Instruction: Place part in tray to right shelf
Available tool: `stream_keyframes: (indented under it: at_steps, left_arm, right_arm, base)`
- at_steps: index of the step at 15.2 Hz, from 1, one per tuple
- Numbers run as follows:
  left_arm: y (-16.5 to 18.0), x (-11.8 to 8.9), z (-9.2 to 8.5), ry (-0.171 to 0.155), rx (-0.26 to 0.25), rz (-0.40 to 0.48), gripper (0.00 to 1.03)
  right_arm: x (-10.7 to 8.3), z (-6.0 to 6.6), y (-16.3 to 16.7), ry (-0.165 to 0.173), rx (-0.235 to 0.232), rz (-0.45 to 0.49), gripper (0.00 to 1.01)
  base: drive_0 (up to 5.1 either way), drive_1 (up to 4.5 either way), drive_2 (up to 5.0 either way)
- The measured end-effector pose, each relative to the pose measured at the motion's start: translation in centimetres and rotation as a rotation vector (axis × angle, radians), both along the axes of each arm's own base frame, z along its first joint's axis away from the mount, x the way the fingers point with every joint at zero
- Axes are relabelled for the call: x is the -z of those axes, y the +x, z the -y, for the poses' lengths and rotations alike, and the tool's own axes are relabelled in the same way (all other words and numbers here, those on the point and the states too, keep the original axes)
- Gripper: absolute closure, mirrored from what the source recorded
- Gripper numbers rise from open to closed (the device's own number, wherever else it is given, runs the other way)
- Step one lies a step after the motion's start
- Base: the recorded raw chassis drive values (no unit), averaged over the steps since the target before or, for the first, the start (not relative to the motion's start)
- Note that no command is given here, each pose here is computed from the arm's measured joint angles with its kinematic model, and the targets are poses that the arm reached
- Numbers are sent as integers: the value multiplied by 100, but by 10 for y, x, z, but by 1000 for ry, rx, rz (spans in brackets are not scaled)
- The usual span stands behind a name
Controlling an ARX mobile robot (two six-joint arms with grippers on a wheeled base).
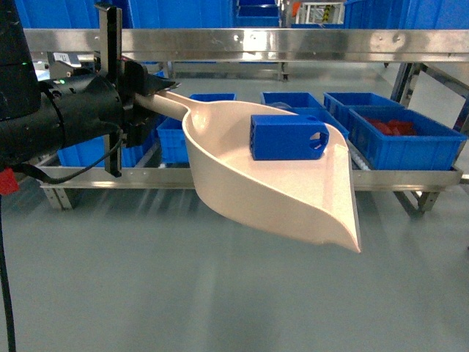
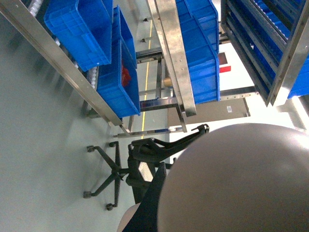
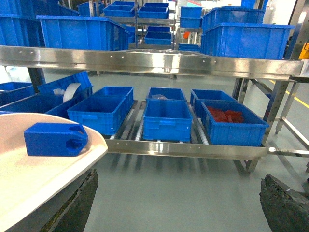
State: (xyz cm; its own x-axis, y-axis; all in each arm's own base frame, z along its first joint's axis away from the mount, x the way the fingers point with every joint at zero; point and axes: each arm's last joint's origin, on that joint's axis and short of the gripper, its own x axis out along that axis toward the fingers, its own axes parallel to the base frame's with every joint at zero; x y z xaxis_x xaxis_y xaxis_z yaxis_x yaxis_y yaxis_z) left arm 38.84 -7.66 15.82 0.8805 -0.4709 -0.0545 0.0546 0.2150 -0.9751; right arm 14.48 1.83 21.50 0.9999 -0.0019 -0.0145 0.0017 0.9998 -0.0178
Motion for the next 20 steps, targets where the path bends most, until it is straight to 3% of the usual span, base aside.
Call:
stream_keyframes:
  at_steps: [20]
  left_arm:
    - [0,0,0,0,0,0,90]
  right_arm:
    - [0,0,0,0,-1,0,3]
  base:
    - [0,0,0]
